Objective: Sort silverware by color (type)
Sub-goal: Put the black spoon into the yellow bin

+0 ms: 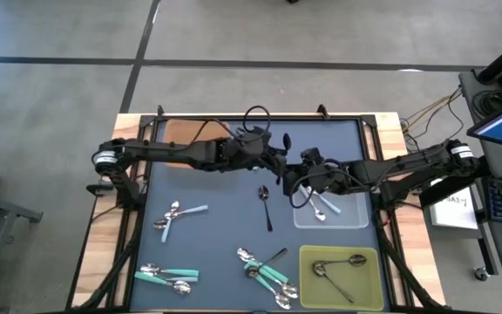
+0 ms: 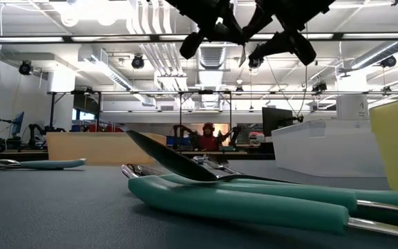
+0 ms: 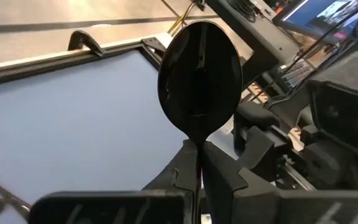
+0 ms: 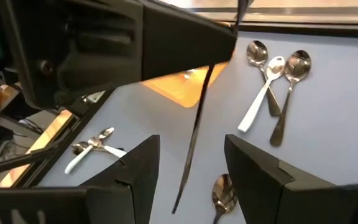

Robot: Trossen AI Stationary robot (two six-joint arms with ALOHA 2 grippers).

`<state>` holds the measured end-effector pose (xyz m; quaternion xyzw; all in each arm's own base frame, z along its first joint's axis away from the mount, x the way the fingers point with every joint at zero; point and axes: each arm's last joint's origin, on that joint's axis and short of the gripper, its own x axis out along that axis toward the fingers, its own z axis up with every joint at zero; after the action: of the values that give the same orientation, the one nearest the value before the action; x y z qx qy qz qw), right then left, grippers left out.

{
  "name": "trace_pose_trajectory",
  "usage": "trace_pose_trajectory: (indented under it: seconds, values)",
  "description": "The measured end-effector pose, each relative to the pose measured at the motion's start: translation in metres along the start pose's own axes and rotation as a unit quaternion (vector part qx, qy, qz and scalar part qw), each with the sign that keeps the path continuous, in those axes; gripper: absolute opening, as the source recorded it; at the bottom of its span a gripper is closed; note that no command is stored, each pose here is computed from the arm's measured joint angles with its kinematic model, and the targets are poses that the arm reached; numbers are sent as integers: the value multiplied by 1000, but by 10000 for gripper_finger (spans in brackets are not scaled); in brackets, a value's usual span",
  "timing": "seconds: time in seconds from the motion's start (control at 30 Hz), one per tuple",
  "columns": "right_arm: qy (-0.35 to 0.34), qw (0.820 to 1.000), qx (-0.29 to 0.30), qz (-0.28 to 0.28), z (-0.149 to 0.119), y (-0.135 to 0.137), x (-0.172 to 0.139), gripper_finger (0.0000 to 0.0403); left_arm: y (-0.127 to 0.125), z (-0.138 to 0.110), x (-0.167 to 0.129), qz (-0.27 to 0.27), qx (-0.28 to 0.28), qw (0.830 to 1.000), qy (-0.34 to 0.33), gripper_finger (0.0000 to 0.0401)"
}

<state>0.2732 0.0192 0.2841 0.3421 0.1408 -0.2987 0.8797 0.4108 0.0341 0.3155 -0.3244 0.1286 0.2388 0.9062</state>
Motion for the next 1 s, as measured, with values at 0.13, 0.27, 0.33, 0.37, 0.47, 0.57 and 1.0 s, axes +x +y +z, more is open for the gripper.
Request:
trace_pose_trajectory:
  seconds: [0.13,0.27,0.33,0.37,0.47,0.57,1.0]
  values:
    - [-4,1000,-11,5,2,2,-1,171,-1,0,0,-14,-10,1000,8,0]
    - [-5,1000,-13,7,3,3,-1,156,-2,0,0,-20,-12,1000,7,0]
    - [-5,1000,-10,7,3,3,-1,135,-2,0,0,-20,-12,1000,6,0]
    - [-4,1000,-9,7,3,3,-1,122,-2,0,0,-20,-12,1000,6,0]
    - [-2,1000,-7,7,3,3,-1,75,-2,0,0,-20,-11,1000,6,0]
    - [-1,1000,-8,7,2,3,-1,26,-2,0,0,-20,-7,1000,6,0]
    - [20,999,-20,17,11,-4,-18,9,-7,4,-7,-78,59,994,53,1]
